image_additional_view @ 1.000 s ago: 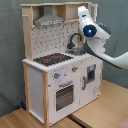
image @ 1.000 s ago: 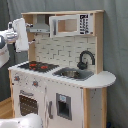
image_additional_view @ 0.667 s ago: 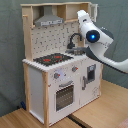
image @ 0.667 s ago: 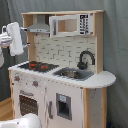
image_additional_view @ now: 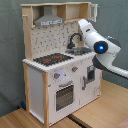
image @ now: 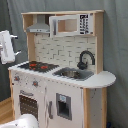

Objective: Play with the kitchen

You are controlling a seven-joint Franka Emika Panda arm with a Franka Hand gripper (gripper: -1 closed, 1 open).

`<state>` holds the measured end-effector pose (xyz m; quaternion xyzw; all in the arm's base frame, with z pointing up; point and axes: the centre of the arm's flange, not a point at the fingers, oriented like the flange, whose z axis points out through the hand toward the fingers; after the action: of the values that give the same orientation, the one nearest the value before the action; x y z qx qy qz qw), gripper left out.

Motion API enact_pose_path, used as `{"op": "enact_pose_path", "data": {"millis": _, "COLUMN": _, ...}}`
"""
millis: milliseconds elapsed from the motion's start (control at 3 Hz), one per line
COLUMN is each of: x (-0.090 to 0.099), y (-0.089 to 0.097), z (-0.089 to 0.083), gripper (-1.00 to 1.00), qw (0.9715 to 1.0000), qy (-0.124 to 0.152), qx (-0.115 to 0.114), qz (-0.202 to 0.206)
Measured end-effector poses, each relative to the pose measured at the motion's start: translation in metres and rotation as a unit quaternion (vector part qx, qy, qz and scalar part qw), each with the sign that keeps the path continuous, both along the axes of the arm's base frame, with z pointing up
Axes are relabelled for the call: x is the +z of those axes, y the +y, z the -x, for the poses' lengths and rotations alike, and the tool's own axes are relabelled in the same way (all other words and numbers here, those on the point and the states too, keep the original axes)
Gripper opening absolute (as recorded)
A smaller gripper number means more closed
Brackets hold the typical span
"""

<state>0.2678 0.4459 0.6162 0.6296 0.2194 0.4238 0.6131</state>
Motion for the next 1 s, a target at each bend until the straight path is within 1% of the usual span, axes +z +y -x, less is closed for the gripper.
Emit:
{"op": "enact_pose_path", "data": {"millis": 333, "x": -0.015, "y": 0.008, "z": 0.024, "gripper": 1.0, "qw": 0.9995, "qy": 0.013, "qx": 0.018, "qz": 0.022}}
{"op": "enact_pose_path", "data": {"millis": 667, "x": -0.035, "y": 0.018, "z": 0.049, "gripper": 1.0, "qw": 0.9979, "qy": 0.026, "qx": 0.04, "qz": 0.045}}
{"op": "enact_pose_path", "data": {"millis": 1000, "x": -0.062, "y": 0.03, "z": 0.076, "gripper": 1.0, "qw": 0.994, "qy": 0.039, "qx": 0.063, "qz": 0.08}}
